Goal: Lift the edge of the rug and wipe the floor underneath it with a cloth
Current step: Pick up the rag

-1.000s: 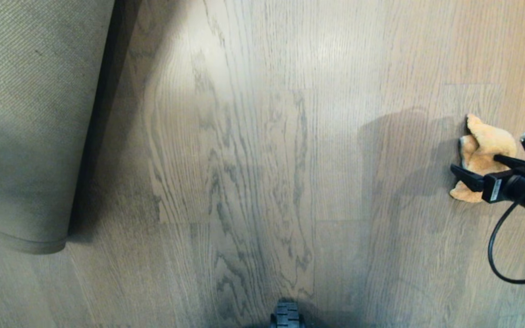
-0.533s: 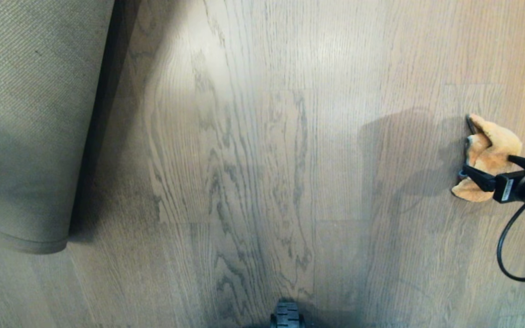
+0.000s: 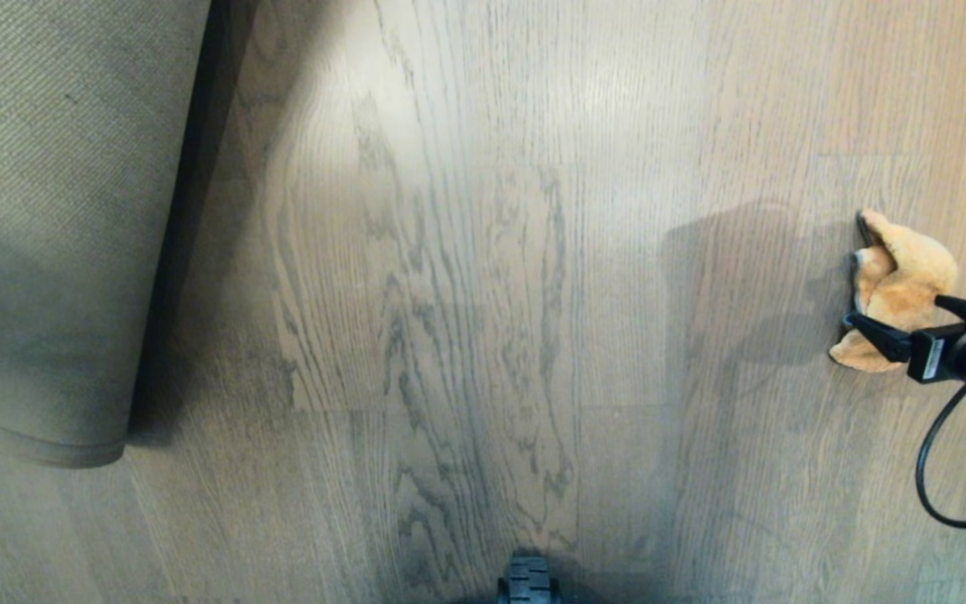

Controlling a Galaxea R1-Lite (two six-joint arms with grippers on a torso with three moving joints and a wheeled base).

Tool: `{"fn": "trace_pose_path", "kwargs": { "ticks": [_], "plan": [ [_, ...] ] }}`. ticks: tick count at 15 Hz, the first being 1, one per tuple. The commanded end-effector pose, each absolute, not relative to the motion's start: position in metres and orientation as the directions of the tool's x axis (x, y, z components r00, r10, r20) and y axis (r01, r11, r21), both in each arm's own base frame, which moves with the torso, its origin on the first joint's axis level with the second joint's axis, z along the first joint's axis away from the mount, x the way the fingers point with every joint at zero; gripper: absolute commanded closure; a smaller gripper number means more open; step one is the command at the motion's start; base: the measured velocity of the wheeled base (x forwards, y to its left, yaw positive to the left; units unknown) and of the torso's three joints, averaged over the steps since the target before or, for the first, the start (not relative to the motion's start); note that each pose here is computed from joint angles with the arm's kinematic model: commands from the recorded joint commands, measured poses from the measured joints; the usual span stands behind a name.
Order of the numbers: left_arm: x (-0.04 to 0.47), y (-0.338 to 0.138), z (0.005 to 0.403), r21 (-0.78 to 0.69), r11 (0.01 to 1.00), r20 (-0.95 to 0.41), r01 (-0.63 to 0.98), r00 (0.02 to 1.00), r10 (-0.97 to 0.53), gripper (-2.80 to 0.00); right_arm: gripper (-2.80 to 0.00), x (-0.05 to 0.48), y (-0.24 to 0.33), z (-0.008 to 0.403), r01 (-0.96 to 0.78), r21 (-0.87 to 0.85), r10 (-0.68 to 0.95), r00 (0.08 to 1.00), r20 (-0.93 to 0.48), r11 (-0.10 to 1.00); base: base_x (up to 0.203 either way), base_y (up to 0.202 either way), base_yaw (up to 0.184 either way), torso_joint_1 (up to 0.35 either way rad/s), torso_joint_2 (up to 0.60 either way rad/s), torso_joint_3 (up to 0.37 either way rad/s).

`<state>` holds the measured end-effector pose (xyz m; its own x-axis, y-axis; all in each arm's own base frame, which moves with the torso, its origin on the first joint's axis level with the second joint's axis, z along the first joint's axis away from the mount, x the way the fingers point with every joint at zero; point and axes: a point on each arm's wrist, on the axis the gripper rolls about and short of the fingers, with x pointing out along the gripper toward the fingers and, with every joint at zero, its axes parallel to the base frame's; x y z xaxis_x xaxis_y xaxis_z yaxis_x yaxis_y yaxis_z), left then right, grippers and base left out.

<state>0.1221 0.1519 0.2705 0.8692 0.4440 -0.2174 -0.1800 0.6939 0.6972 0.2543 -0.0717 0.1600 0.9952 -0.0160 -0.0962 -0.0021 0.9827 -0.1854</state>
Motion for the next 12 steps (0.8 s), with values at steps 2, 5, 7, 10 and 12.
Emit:
{"fn": "trace_pose_path", "kwargs": {
  "ticks": [2,5,7,10,12],
  "plan": [
    [0.122,0.152,0.269,0.708,0.687,-0.224,-0.165,0.87,0.44,0.0,-2.8,0.264,-0.074,0.152,-0.003,-0.186,-0.014,0.996,-0.092,0.983,0.0,0.0,0.0,0.0,0.0,0.0],
    [0.122,0.152,0.268,0.721,0.676,-0.226,-0.152,0.871,0.436,0.0,-2.8,0.271,-0.077,0.149,0.001,-0.194,-0.01,0.999,-0.046,0.981,0.0,0.0,0.0,0.0,0.0,0.0],
    [0.121,0.152,0.266,0.72,0.677,-0.229,-0.152,0.869,0.438,0.0,-2.8,0.272,-0.077,0.149,0.001,-0.194,-0.01,0.999,-0.046,0.981,0.0,0.0,0.0,0.0,0.0,0.0],
    [0.121,0.153,0.266,0.721,0.676,-0.23,-0.152,0.868,0.44,0.0,-2.8,0.271,-0.077,0.148,0.001,-0.195,-0.01,0.999,-0.049,0.981,0.0,0.0,0.0,0.0,0.0,0.0],
    [0.121,0.153,0.266,0.72,0.677,-0.23,-0.153,0.868,0.44,0.0,-2.8,0.272,-0.077,0.149,0.001,-0.197,-0.011,0.999,-0.045,0.98,0.0,0.0,0.0,0.0,0.0,0.0]
  ]
}}
